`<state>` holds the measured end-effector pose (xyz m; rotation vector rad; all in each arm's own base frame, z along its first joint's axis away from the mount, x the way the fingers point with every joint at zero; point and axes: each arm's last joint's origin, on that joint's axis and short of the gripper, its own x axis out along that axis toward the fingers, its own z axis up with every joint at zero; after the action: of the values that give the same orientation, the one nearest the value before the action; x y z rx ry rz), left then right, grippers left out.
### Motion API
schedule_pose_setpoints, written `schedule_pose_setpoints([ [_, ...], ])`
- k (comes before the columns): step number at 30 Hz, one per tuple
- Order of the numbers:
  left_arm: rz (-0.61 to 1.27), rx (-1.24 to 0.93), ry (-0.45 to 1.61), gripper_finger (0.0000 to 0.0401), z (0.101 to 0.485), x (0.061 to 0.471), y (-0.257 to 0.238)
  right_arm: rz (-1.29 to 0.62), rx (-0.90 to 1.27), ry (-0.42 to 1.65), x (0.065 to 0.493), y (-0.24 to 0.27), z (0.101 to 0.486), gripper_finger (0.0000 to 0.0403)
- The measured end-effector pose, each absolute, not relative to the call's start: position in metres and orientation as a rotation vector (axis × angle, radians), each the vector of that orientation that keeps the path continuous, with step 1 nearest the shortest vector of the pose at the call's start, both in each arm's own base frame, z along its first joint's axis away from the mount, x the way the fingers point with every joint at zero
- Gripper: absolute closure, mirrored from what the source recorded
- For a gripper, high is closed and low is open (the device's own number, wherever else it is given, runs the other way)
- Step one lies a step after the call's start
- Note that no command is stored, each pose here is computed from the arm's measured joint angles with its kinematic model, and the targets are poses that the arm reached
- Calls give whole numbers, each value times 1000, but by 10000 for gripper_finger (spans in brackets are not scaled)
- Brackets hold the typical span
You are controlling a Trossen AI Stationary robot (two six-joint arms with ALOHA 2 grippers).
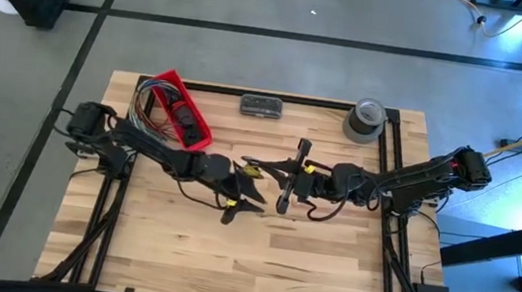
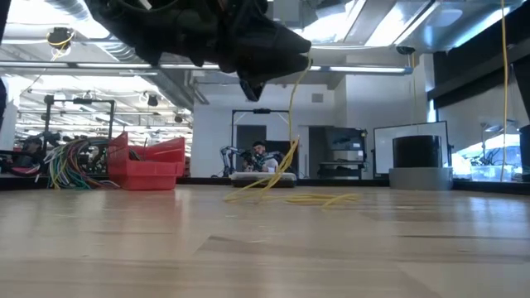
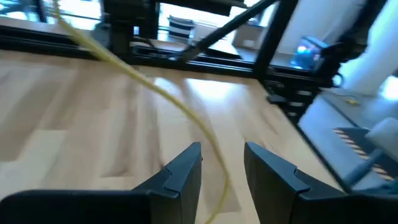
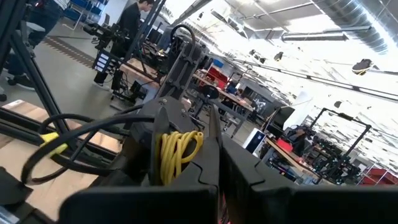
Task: Coil cords
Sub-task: Coil the yellow wire on the spool
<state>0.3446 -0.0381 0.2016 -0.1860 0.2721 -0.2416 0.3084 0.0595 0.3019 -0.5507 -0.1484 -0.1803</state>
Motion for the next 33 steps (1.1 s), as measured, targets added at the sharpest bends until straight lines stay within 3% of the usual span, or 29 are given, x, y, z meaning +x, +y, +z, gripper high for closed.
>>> schedule_pose_setpoints([
  [12,-179,-138,229,289,205,350,-37,-178,-552,-142,309,60,301,397],
  [15,-167,-121,235,320,205,350,-36,-178,-551,-142,309,60,301,397],
  [18,-151,-95,237,379,204,350,-34,-177,-533,-144,309,60,301,397],
  [20,-122,-68,263,392,202,350,-33,-176,-525,-145,309,60,301,397],
  [33,389,202,558,398,243,284,-25,-283,-559,-92,304,70,300,397],
])
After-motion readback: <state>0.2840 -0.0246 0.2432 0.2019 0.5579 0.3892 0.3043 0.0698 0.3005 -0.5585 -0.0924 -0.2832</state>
